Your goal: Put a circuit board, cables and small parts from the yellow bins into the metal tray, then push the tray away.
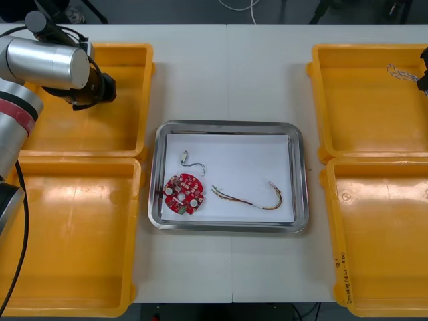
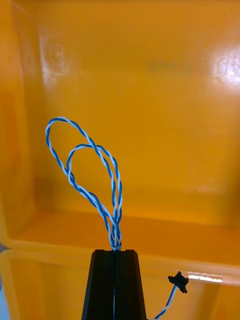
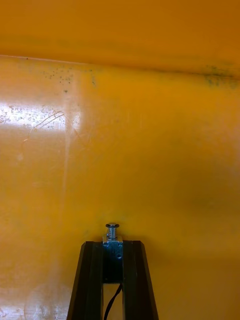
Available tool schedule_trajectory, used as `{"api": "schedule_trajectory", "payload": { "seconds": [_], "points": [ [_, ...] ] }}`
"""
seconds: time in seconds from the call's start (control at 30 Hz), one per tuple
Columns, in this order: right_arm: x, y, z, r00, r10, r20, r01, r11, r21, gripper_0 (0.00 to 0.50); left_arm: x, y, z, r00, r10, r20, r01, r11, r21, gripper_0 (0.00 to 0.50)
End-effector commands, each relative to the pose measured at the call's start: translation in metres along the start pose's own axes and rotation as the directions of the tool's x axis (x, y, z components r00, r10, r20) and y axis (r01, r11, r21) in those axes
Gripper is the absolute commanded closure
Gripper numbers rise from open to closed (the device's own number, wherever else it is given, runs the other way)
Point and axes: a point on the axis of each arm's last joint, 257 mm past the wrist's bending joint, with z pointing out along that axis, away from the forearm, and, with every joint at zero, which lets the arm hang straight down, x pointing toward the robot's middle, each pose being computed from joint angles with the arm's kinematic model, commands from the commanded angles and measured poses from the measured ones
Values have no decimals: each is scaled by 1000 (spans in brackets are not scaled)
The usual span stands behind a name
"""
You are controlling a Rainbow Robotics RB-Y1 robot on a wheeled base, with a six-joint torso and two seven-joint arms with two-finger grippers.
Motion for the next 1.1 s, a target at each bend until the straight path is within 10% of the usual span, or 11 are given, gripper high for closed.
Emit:
{"api": "schedule_trajectory", "payload": {
  "seconds": [0.03,1.1],
  "points": [
    [-8,24,-17,995,-70,68,68,997,34,500,-26,-3,-15,991,134,28,-134,991,-15,500],
    [36,247,33,741,-667,77,669,743,7,500,10,8,-124,948,237,-214,-250,968,-36,500]
  ]
}}
